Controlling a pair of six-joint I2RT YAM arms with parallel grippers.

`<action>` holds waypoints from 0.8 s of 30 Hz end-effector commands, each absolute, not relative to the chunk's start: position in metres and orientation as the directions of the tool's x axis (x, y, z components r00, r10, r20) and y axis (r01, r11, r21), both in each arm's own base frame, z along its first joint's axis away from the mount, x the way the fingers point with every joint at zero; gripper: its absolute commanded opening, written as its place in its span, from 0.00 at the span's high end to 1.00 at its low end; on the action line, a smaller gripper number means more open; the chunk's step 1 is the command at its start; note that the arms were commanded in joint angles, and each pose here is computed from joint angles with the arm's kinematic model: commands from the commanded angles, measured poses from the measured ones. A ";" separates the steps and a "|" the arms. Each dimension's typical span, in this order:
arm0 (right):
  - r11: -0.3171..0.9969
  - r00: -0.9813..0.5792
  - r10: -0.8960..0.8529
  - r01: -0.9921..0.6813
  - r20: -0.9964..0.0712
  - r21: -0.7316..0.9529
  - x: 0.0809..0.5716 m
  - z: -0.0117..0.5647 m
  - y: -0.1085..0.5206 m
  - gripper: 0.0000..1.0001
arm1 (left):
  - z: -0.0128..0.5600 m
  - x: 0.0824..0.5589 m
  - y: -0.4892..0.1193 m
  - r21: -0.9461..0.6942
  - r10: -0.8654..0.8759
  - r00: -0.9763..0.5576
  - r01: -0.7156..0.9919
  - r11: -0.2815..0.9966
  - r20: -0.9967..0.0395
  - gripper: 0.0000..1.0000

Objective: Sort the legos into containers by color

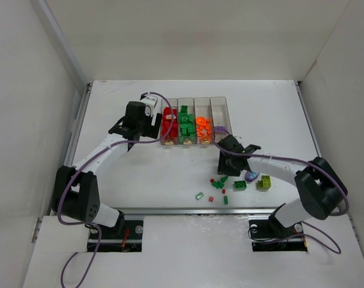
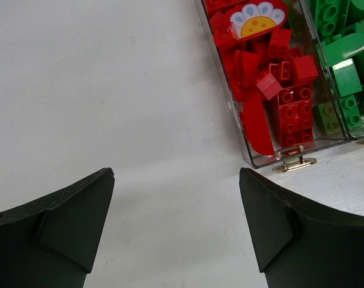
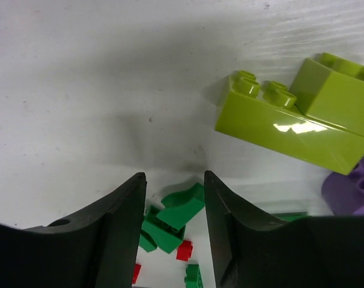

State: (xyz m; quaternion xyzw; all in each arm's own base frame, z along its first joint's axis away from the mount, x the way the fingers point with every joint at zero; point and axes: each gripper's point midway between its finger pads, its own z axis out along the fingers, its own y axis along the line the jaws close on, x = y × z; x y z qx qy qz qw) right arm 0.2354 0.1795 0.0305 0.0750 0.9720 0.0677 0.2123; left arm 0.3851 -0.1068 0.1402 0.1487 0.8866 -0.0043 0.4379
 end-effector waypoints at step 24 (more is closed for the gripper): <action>0.973 -0.927 0.185 0.127 -0.326 0.193 0.197 0.017 0.177 0.47 | 0.157 0.392 -0.105 0.109 0.233 -0.548 0.249 0.962 -0.803 0.17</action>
